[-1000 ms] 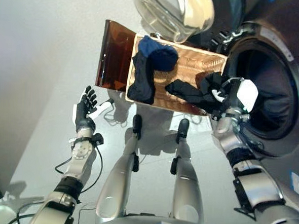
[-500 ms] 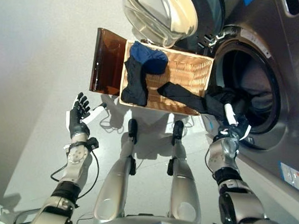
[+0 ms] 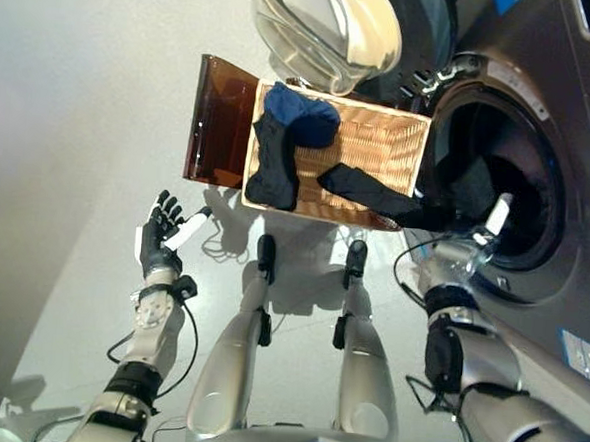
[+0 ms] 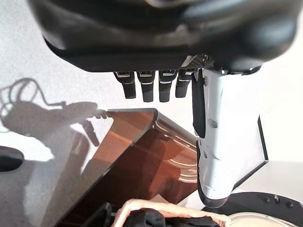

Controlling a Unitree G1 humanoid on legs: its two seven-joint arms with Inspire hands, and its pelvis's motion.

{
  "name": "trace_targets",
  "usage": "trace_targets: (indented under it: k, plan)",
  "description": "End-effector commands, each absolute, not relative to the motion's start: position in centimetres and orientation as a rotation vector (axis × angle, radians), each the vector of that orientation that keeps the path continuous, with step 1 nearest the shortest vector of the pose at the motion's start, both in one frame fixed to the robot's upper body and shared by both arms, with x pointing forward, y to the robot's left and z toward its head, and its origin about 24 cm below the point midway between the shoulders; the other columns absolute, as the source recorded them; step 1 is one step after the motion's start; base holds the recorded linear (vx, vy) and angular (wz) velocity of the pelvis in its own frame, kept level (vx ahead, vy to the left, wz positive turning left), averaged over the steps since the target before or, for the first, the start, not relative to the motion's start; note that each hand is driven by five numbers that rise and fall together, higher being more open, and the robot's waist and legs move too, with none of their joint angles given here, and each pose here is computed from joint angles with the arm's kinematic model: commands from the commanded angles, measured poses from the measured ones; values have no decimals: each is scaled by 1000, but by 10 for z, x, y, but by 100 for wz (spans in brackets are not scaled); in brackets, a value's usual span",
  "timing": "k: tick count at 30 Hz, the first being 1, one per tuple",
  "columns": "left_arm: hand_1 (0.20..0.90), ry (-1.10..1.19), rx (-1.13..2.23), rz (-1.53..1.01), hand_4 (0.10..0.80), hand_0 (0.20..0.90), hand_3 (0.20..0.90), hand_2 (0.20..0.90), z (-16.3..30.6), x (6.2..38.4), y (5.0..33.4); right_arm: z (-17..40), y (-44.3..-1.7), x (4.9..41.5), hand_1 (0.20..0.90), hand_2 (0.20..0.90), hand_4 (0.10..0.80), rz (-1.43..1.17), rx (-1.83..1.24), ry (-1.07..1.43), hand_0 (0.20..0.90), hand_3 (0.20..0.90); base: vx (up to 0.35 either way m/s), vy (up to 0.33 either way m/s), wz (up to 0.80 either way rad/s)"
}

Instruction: Pick up the clothes and place them into the washing machine

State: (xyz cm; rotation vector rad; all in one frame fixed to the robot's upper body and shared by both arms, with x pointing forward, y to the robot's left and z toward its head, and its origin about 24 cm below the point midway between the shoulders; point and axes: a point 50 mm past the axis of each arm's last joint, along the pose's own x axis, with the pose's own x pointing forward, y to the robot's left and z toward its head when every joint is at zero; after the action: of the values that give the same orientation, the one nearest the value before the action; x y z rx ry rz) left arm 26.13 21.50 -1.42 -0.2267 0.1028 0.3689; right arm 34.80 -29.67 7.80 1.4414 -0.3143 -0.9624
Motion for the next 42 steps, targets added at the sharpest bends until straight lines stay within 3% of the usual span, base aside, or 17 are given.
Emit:
trace_targets:
  k: [1,15,25,26,27,28,34,42]
  plan:
    - [900,45,-201,370,800,900,900,900,-7,256,226,121,-353,330,200,200,300,-1071,1381,-582,200,200,29,2,-6]
    - [900,-6,-186,376,800,900,900,900,5,249,237,218,-423,290,200,200,300,-1246,1250,-827,200,200,9,-1,-2]
    - [900,-5,-193,386,800,900,900,900,6,249,235,219,-420,288,200,200,300,-1319,1262,-815,200,200,8,1,-5]
    - [900,-4,-193,386,800,900,900,900,6,249,235,218,-420,288,538,538,541,-1318,1262,-814,538,538,8,8,-3]
    - [900,-8,-198,385,800,900,900,900,7,249,234,217,-418,290,760,760,700,-1310,1259,-805,760,760,0,0,0]
    - [900,-9,-199,386,800,900,900,900,6,249,235,217,-415,293,900,900,800,-1291,1247,-803,900,900,0,0,0]
    - [900,-25,-198,386,800,900,900,900,8,247,239,219,-409,304,900,900,800,-1196,1104,-743,900,900,-3,2,1]
    - [900,-9,-201,400,800,900,900,900,4,246,243,207,-402,310,900,900,800,-1172,1136,-719,900,900,-7,3,2]
